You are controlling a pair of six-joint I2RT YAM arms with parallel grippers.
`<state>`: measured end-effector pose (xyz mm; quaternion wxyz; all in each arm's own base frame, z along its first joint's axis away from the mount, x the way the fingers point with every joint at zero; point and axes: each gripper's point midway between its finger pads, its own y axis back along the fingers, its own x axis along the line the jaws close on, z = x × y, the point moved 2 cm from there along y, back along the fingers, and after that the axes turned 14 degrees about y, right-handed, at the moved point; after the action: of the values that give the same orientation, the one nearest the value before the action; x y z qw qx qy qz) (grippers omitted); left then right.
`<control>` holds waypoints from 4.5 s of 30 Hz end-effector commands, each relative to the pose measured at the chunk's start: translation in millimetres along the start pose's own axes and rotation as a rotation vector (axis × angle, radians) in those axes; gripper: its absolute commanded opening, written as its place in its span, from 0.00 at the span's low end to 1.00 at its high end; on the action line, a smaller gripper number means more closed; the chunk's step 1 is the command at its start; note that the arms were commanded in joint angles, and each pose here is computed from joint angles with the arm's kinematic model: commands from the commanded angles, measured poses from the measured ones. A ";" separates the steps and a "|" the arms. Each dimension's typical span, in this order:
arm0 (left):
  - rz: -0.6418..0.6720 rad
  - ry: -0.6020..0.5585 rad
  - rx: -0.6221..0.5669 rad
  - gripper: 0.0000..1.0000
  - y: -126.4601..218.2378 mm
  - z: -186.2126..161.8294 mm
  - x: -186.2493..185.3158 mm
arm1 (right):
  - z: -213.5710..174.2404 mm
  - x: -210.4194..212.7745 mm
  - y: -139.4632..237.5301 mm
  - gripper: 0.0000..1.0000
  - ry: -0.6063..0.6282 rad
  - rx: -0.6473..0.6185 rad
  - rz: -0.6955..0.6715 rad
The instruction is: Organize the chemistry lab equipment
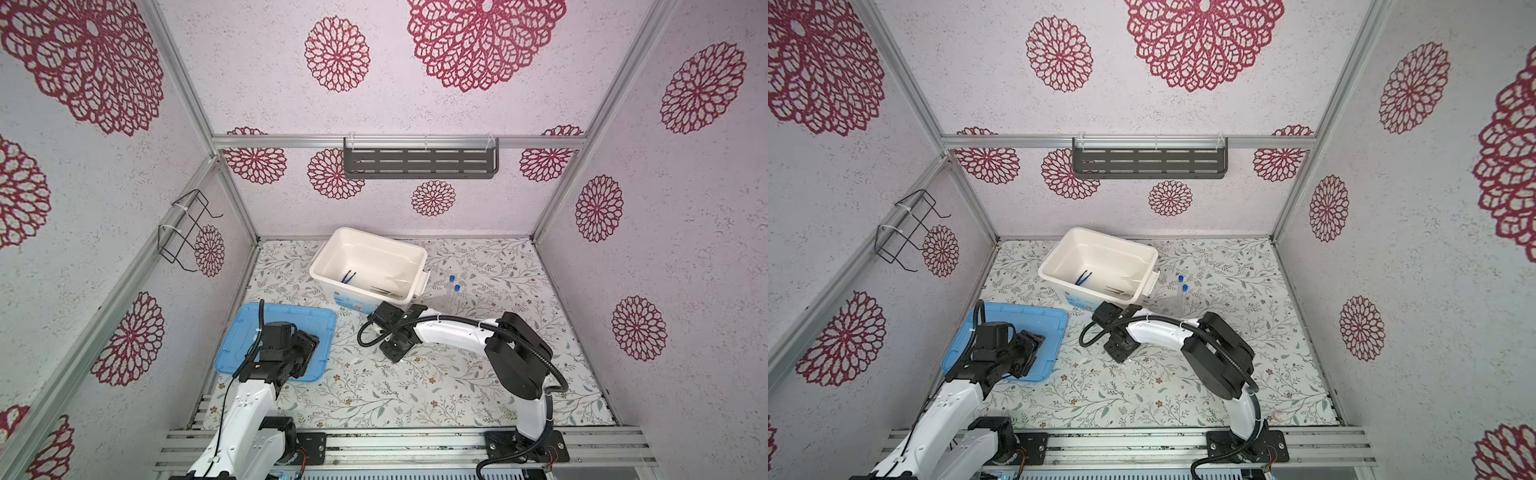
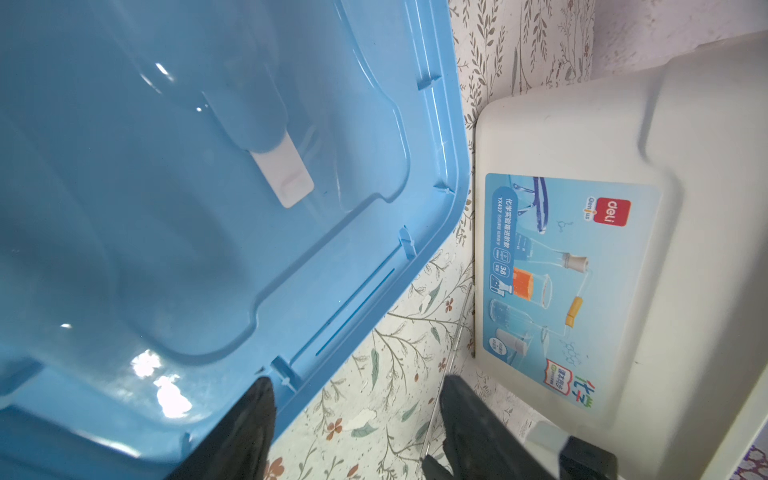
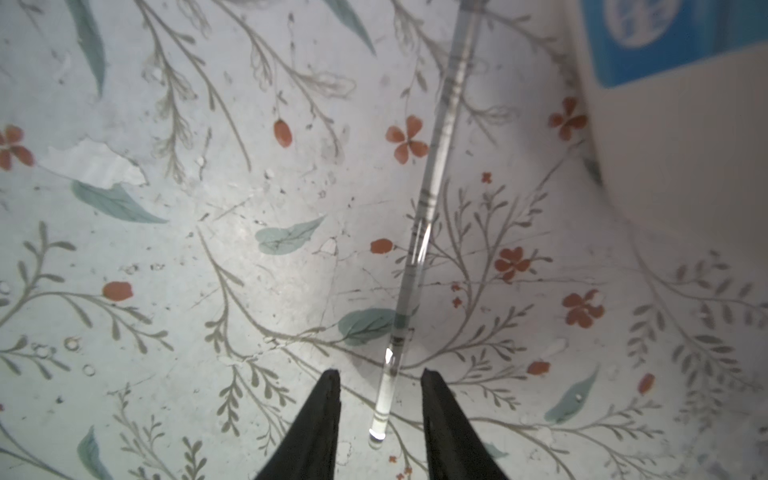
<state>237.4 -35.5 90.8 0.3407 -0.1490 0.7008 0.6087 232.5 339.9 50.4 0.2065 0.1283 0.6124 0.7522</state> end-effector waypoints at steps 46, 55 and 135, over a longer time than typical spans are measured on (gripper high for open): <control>0.014 -0.047 -0.010 0.73 14.3 6.9 -4.7 | 66.5 86.0 25.5 0.40 0.257 -0.034 0.203; 0.019 -0.020 -0.021 0.73 20.1 14.7 -2.4 | 54.0 95.5 0.2 0.48 0.279 0.056 0.150; -0.001 0.021 -0.034 0.72 34.4 25.2 -5.5 | 6.0 101.0 7.9 0.30 0.312 0.205 0.144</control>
<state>225.2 -6.8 112.6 0.3248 -0.1595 0.6968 0.6193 152.2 399.7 50.6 0.0414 0.0529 0.6902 0.7205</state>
